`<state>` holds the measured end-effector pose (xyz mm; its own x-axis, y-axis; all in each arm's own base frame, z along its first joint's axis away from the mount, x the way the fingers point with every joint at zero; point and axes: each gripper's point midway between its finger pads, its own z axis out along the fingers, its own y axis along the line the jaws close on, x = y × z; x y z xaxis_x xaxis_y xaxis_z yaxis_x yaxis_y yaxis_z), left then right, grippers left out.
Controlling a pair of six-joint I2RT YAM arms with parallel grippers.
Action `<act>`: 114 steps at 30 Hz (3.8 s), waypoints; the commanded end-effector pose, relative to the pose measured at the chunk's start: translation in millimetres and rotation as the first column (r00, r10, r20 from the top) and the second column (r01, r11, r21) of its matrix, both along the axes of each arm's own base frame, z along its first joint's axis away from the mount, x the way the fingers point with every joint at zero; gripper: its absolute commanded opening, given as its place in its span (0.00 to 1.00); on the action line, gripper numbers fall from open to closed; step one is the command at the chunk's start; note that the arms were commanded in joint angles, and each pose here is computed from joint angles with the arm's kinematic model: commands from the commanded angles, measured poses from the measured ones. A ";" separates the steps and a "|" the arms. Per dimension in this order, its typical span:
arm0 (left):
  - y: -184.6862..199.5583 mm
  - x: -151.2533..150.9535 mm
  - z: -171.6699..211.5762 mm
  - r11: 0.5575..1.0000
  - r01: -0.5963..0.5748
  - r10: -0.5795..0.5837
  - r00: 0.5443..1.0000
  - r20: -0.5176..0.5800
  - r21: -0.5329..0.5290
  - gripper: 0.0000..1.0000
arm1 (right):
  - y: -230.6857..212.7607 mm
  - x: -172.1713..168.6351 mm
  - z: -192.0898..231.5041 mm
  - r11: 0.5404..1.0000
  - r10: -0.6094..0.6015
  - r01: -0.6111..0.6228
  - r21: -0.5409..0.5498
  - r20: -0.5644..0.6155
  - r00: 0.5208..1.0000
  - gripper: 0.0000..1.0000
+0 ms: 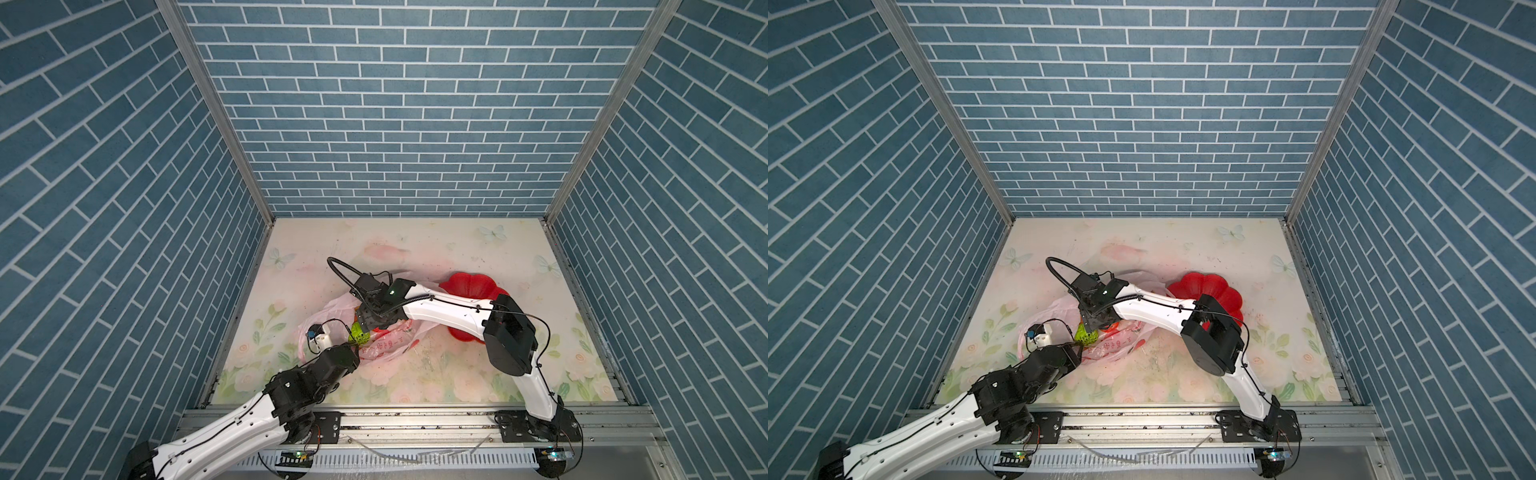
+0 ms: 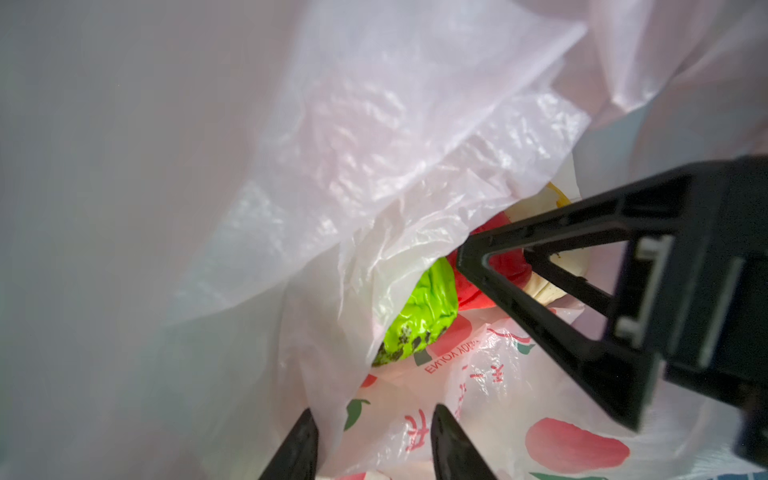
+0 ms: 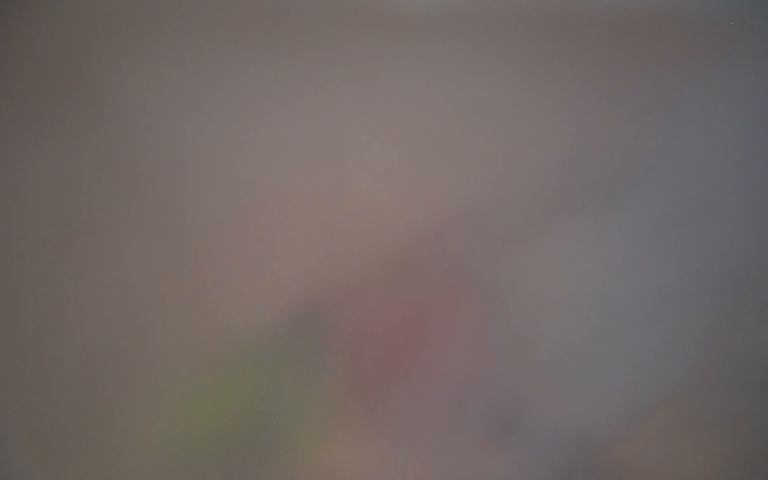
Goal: Take the fake fruits out of the plastic bag
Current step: 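Grasp the red apple inside the bag with the right gripper, then lift the red apple out of the bag and move it over the red plate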
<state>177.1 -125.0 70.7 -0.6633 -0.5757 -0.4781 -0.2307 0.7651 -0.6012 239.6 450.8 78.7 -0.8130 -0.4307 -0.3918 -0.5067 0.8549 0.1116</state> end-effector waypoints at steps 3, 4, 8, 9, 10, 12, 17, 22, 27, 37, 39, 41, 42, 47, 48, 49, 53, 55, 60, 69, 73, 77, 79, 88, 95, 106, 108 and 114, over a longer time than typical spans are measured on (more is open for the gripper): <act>-1.9 -0.1 -3.5 1.000 0.011 -0.011 1.000 0.006 -0.003 0.49 | -0.3 8.5 -3.7 1.000 -0.009 0.009 -0.013 -0.012 1.000 0.83; -2.6 0.3 -3.2 1.000 0.013 -0.013 1.000 0.009 -0.006 0.50 | -0.2 8.8 -5.1 1.000 -0.009 0.009 -0.012 -0.015 1.000 0.83; -5.1 2.2 -0.4 1.000 0.020 -0.020 1.000 0.020 -0.008 0.53 | -0.4 10.5 -9.7 1.000 -0.016 0.016 -0.003 -0.021 1.000 0.81; -6.0 2.5 0.8 1.000 0.024 -0.024 0.999 0.024 -0.009 0.53 | -0.6 11.5 -10.5 1.000 -0.020 0.020 0.001 -0.022 1.000 0.80; -6.6 2.8 1.4 1.000 0.026 -0.026 0.999 0.025 -0.010 0.53 | 0.0 12.7 -10.4 1.000 -0.023 0.023 0.006 -0.021 1.000 0.79; -6.9 3.3 3.7 1.000 0.027 -0.027 0.999 0.029 -0.011 0.54 | 0.9 14.7 -10.5 1.000 -0.023 0.023 0.014 -0.019 1.000 0.75; -6.0 4.7 13.5 1.000 0.024 -0.024 0.999 0.047 -0.010 0.57 | 1.7 16.4 -9.6 1.000 -0.020 0.020 0.023 -0.023 1.000 0.61; -4.7 7.3 30.5 1.000 0.023 -0.023 0.997 0.078 -0.007 0.61 | 0.7 14.9 -11.0 1.000 -0.011 0.012 0.022 -0.030 0.999 0.45; -3.1 7.8 39.6 1.000 0.021 -0.019 0.995 0.094 -0.012 0.62 | 2.2 11.0 -13.4 1.000 0.005 -0.003 0.027 -0.052 0.999 0.59; 4.0 5.2 45.6 0.999 0.007 -0.003 0.993 0.114 -0.034 0.62 | 3.8 5.8 -38.8 1.000 0.010 -0.010 0.001 -0.098 0.995 0.69; 5.3 5.1 45.9 0.999 0.002 0.003 0.993 0.117 -0.040 0.62 | 3.3 5.2 -41.7 1.000 0.010 -0.010 -0.004 -0.103 0.995 0.67; 5.7 4.7 46.7 0.999 0.001 0.005 0.993 0.121 -0.046 0.63 | 2.3 6.0 -39.7 1.000 0.005 -0.005 -0.005 -0.097 0.995 0.59; 5.9 4.6 46.9 0.999 0.000 0.005 0.993 0.121 -0.048 0.62 | 2.4 6.7 -35.3 1.000 0.005 -0.005 0.002 -0.090 0.996 0.55; 4.8 6.8 49.1 0.998 -0.007 0.016 0.991 0.134 -0.064 0.65 | -4.6 6.3 -3.3 0.999 0.015 -0.013 0.030 -0.050 0.999 0.41; 4.3 7.6 49.5 0.998 -0.009 0.018 0.990 0.138 -0.066 0.66 | -7.2 5.3 2.2 0.999 0.017 -0.016 0.033 -0.046 0.999 0.39; 4.2 8.5 50.3 0.998 -0.012 0.022 0.990 0.141 -0.068 0.67 | -8.8 3.7 7.6 0.999 0.021 -0.019 0.041 -0.044 0.999 0.38; 1.9 12.2 56.7 0.998 -0.014 0.024 0.987 0.158 -0.066 0.71 | -17.8 -6.5 27.2 0.997 0.040 -0.036 0.074 -0.051 0.998 0.35; 0.5 13.8 61.3 0.998 -0.013 0.022 0.986 0.162 -0.058 0.71 | -23.2 -11.4 36.7 0.995 0.047 -0.042 0.087 -0.055 0.997 0.35; -0.8 18.9 70.9 0.999 -0.020 0.028 0.982 0.186 -0.046 0.73 | -40.8 -25.0 59.0 0.994 0.065 -0.058 0.096 -0.063 0.996 0.32; -2.1 26.7 102.6 1.000 -0.018 0.017 0.971 0.239 0.001 0.75 | -70.0 -30.6 131.4 0.986 0.090 -0.094 0.141 0.035 0.995 0.30; -1.0 29.1 112.7 0.999 -0.011 0.000 0.965 0.262 0.043 0.77 | -89.9 -13.8 172.1 0.986 0.058 -0.076 0.149 0.121 0.991 0.30; 2.2 31.0 122.3 0.995 -0.011 -0.019 0.961 0.275 0.104 0.80 | -122.1 17.8 202.2 0.986 -0.027 -0.005 0.168 0.184 0.983 0.30; 3.5 32.1 128.1 0.992 -0.008 -0.029 0.959 0.283 0.130 0.81 | -141.7 35.2 214.3 0.986 -0.073 0.037 0.164 0.220 0.973 0.30; 15.9 37.6 141.5 0.975 -0.026 -0.042 0.954 0.296 0.222 0.85 | -244.5 94.0 214.6 0.948 -0.318 0.299 0.110 0.269 0.909 0.29; 25.8 43.3 136.5 0.973 -0.039 -0.024 0.964 0.266 0.228 0.86 | -287.1 102.4 161.6 0.892 -0.452 0.438 0.114 0.192 0.871 0.28; 25.5 51.1 128.5 0.973 -0.021 -0.029 0.977 0.212 0.231 0.86 | -299.2 90.5 51.8 0.851 -0.525 0.524 0.045 0.032 0.850 0.28; 23.1 52.9 126.8 0.971 -0.013 -0.036 0.980 0.198 0.240 0.86 | -298.8 89.1 36.7 0.848 -0.529 0.529 0.032 0.011 0.848 0.28; 20.1 55.3 126.7 0.970 -0.003 -0.044 0.982 0.184 0.244 0.86 | -296.4 87.4 8.4 0.845 -0.534 0.534 0.009 -0.030 0.845 0.28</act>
